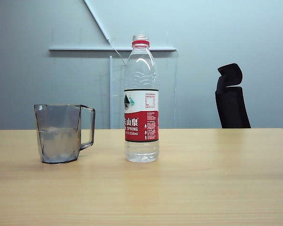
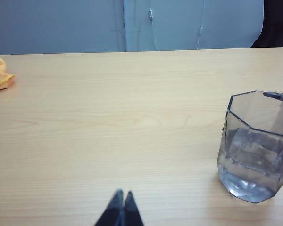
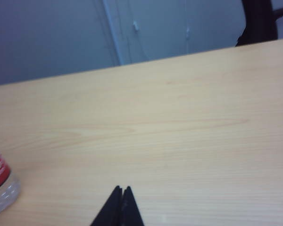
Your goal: Pick up the mineral water bottle on the table and pour water into the mug until it's half full.
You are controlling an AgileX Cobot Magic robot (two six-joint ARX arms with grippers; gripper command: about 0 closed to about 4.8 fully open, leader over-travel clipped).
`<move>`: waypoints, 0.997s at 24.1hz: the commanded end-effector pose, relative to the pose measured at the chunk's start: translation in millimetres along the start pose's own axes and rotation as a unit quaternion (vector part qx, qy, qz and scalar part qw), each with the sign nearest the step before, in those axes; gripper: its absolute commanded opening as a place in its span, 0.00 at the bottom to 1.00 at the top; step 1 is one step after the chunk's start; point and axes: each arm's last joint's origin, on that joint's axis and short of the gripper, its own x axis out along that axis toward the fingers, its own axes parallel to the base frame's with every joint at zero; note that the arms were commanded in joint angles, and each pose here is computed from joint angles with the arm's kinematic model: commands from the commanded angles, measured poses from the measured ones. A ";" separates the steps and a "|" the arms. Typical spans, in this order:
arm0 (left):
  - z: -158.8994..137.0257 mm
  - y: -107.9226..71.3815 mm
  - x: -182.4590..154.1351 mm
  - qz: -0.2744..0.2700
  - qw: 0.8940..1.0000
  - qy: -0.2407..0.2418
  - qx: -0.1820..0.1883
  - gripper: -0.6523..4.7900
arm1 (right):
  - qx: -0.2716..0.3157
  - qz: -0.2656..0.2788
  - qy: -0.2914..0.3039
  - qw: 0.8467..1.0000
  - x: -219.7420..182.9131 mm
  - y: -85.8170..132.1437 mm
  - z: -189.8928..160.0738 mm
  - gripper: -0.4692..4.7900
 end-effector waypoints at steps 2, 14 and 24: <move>1.9 0.0 -0.1 -0.001 1.000 -0.007 -0.002 0.12 | 0.003 0.016 -0.022 1.000 -2.7 -4.9 2.2 0.08; 1.9 0.0 -0.1 -0.001 1.000 -0.007 -0.002 0.12 | -0.067 -0.041 -0.046 0.996 -4.4 -13.9 6.7 0.08; 1.9 0.0 -0.1 -0.001 1.000 -0.007 -0.002 0.12 | -0.113 -0.030 -0.056 0.992 -4.4 -10.4 8.5 0.08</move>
